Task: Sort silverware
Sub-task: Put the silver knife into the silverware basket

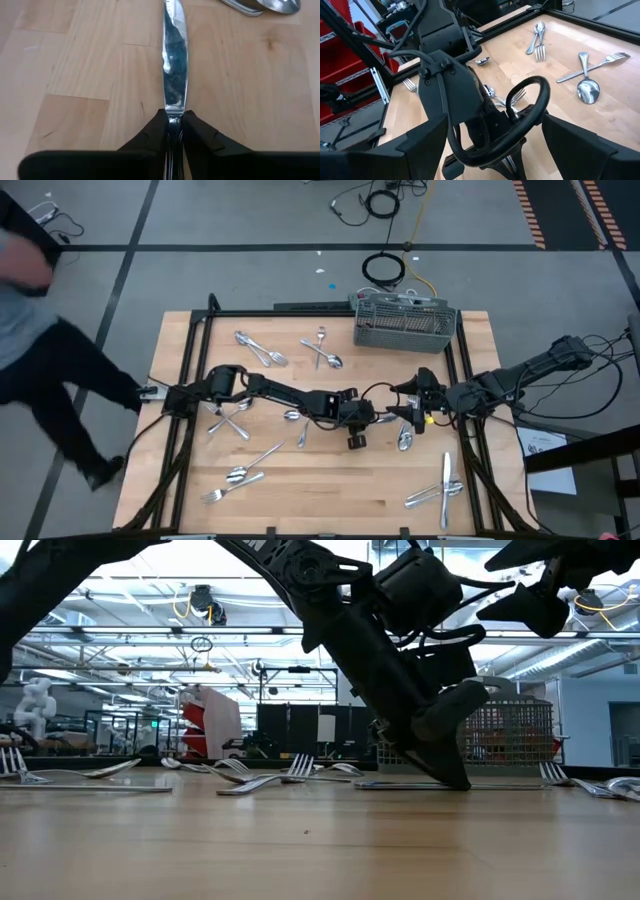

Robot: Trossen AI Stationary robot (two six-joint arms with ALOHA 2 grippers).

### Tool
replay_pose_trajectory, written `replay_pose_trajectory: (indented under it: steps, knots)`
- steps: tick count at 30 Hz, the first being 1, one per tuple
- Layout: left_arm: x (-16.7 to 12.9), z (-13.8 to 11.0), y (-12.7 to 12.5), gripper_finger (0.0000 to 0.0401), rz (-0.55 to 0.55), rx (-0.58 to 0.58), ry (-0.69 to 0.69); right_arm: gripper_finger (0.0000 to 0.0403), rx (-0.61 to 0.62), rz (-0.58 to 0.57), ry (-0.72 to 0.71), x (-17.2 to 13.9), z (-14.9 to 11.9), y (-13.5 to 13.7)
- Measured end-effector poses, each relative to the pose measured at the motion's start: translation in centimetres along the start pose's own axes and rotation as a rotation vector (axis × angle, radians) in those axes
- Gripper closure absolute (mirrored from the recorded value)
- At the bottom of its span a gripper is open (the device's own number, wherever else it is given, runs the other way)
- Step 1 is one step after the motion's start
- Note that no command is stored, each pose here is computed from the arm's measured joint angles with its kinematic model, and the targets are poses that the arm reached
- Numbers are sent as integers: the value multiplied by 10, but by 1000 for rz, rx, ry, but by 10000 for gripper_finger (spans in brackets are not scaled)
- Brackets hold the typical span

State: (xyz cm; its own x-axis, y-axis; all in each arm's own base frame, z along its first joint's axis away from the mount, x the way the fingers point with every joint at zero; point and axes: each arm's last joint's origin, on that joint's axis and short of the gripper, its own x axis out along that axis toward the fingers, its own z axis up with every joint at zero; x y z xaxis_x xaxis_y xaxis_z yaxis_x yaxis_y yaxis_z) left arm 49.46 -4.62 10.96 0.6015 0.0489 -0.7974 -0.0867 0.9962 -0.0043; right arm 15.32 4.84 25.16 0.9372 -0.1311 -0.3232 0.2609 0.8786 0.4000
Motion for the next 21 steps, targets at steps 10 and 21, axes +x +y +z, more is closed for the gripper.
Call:
replay_pose_trajectory:
  steps: [10, 21]
  knots:
    - [-2, 2, 0, 336, -4, -1, -10, 90, 37, 38, -55, -13, 8, -3]
    - [-11, 10, 7, 336, -44, -12, -36, 90, 75, 75, -114, -26, 16, -6]
